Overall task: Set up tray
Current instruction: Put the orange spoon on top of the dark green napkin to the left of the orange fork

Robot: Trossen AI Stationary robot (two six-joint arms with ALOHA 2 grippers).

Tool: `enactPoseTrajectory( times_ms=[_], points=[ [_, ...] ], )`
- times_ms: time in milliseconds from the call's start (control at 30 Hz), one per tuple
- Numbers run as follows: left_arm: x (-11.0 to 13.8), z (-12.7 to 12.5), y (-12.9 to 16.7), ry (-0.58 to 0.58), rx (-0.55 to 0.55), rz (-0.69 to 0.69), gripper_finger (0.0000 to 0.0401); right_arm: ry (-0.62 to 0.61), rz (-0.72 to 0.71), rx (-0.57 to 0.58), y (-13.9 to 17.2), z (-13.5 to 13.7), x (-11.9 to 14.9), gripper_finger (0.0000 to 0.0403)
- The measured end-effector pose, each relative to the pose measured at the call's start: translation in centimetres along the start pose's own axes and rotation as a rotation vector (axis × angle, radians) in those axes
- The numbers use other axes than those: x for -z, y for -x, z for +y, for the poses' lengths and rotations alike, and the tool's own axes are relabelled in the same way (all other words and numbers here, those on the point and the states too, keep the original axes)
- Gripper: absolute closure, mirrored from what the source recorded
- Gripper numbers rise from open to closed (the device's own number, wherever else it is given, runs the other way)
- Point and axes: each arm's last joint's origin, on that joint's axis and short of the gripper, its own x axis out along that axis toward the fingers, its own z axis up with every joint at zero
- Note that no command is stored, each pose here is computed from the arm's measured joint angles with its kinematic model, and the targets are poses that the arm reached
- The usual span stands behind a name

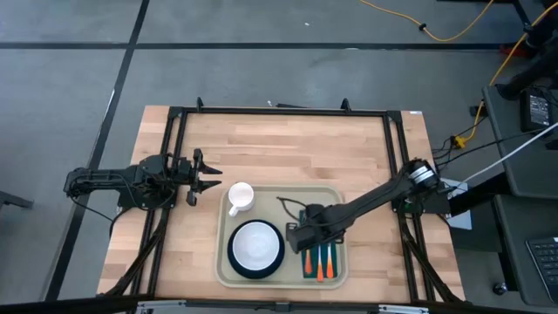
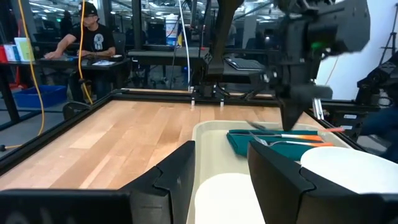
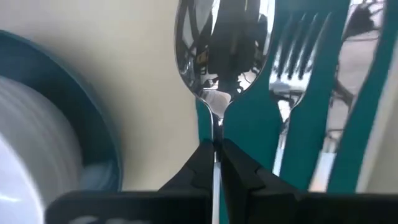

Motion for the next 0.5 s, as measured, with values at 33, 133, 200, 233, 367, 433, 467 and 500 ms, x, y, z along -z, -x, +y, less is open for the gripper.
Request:
enactPoseTrajectory(
  times_ms=[33, 133, 200, 233, 367, 433, 467, 500],
  points=[
    [0.0, 0.0, 0.0, 0.000, 0.000, 0.000, 0.0258, 0.000, 0.013, 0.007, -0.5, 0.1, 0.1, 0.0387],
    [0.0, 0.0, 0.0, 0.000, 0.000, 0.000, 0.0258, -0.024, 0.026, -0.009, -1.6, 0.5, 0.4, 0.0387],
    [0.0, 0.0, 0.0, 0.000, 0.000, 0.000, 0.0258, -0.040, 0.032, 0.003, -1.9, 0.5, 0.5, 0.0387],
    [0.0, 0.0, 0.0, 0.000, 0.000, 0.000, 0.0258, -0.050, 0.039, 0.008, -2.0, 0.5, 0.5, 0.0387],
    [0.0, 0.0, 0.0, 0.000, 0.000, 0.000, 0.0258, -0.059, 0.057, 0.023, -2.0, 0.5, 0.5, 0.0387],
    [0.0, 0.0, 0.0, 0.000, 0.000, 0.000, 0.0258, -0.072, 0.061, 0.031, -2.0, 0.4, 0.5, 0.0387],
    [0.0, 0.0, 0.0, 0.000, 0.000, 0.000, 0.0258, -0.074, 0.059, 0.035, -2.0, 0.4, 0.4, 0.0387],
    [0.0, 0.0, 0.0, 0.000, 0.000, 0.000, 0.0258, -0.076, 0.057, 0.039, -2.0, 0.4, 0.4, 0.0387]
  ],
)
